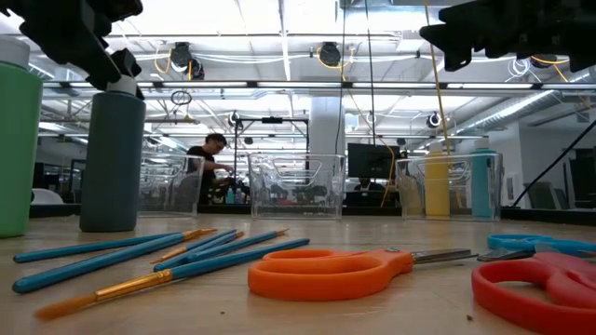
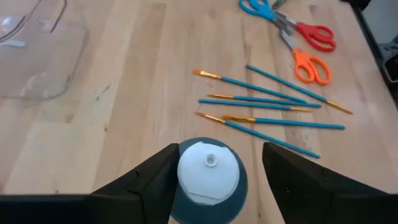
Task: Pick & Place Paint Supplies
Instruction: Put the blue paint bottle into the right transparent bin
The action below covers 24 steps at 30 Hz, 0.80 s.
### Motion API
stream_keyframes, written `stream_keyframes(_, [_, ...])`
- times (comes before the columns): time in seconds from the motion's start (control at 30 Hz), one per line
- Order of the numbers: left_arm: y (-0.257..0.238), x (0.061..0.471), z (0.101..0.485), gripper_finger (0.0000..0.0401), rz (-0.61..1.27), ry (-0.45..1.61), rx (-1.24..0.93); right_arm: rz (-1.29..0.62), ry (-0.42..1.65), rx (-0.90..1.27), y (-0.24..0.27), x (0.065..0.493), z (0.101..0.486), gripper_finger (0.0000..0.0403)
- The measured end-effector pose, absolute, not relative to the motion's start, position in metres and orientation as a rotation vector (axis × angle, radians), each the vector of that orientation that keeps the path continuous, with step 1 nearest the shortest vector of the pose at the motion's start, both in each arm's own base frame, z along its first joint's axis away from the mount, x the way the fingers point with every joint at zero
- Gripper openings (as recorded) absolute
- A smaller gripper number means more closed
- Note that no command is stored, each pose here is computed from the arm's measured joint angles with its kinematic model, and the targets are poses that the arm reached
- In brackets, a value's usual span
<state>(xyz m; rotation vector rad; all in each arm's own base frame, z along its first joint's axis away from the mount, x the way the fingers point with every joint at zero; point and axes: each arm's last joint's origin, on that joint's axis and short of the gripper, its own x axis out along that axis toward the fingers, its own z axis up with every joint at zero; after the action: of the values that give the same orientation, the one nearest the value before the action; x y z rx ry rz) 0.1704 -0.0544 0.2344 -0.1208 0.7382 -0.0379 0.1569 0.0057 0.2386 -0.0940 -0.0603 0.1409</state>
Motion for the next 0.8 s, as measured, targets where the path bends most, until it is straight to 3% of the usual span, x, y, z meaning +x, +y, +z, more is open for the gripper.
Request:
stream_keyframes(0.2, [-0.055,0.171,0.234,0.0199,-0.035,0.742,-0.113,0.141,-0.061,-0.094,0.006,0.157,0.239,0.0178])
stream_keyframes(0.4, [-0.054,0.171,0.233,0.0124,-0.015,0.738,-0.095,0.142,-0.061,-0.094,0.006,0.157,0.239,0.018])
stream_keyframes(0.57, [-0.051,0.179,0.238,0.0121,0.035,0.642,-0.128,0.142,-0.062,-0.094,0.006,0.157,0.239,0.0175])
stream_keyframes(0.8, [-0.041,0.205,0.274,0.0121,0.067,0.414,-0.073,0.142,-0.063,-0.092,0.006,0.157,0.239,0.0171])
